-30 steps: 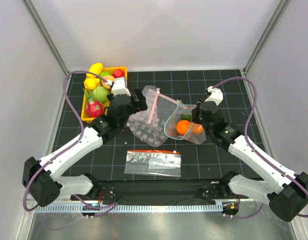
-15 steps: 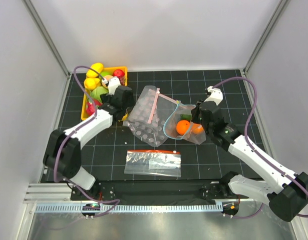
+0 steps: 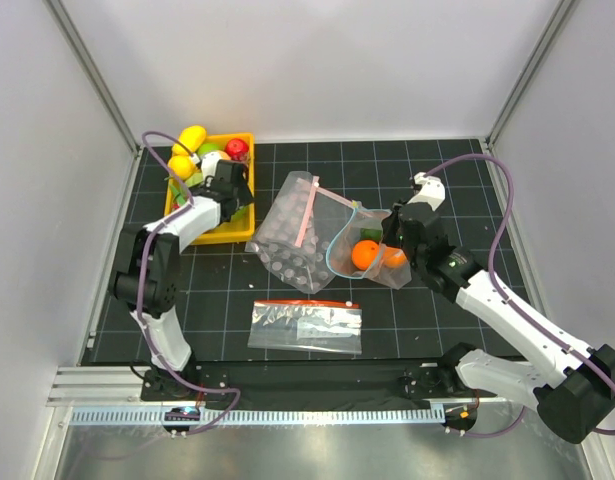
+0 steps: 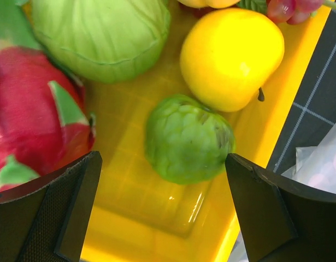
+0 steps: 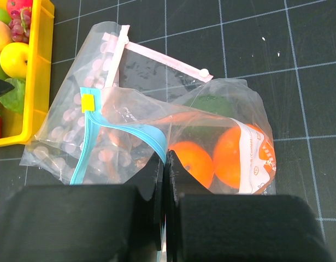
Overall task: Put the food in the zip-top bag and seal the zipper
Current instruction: Pick up the fake fruit from the bin.
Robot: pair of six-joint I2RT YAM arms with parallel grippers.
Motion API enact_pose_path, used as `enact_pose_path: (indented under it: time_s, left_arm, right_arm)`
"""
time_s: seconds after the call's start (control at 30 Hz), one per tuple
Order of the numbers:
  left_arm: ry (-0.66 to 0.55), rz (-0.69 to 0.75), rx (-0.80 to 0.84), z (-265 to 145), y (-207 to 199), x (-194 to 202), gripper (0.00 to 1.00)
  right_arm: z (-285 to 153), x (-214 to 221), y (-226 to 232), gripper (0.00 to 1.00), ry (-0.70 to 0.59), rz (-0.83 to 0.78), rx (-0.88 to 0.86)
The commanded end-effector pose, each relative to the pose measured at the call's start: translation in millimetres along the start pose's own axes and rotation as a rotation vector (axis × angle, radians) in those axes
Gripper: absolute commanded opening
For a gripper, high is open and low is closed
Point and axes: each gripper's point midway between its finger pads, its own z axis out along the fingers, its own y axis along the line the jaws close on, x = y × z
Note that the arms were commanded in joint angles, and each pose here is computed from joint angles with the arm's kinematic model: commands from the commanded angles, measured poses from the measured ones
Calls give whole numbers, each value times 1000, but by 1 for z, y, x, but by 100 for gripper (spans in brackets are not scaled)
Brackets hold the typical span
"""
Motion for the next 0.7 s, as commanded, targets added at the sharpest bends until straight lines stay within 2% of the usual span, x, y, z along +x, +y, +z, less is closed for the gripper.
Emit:
enact_pose_path:
  time_s: [0.0, 0.27, 0.37, 0.4, 0.53, 0.67]
  left_arm:
    - [8, -20, 78, 7, -24, -11, 100]
    - [145, 7, 88, 40, -28, 19, 99]
    - [155, -1, 75, 39, -22, 21, 88]
    - [151, -7, 76, 37, -22, 19, 80]
    - [133, -44, 104, 21, -21, 11, 60]
    - [94, -52, 131, -6, -26, 8, 57]
  right_arm:
    - [-3, -17, 8, 1, -55, 48, -32]
    - [-2, -15, 9, 1, -50, 48, -35]
    - [-2, -15, 9, 1, -49, 46, -34]
    - [-2, -15, 9, 1, -51, 48, -34]
    - [-2, -15, 9, 1, -51, 46, -34]
    - [-1, -15, 10, 1, -46, 41, -39]
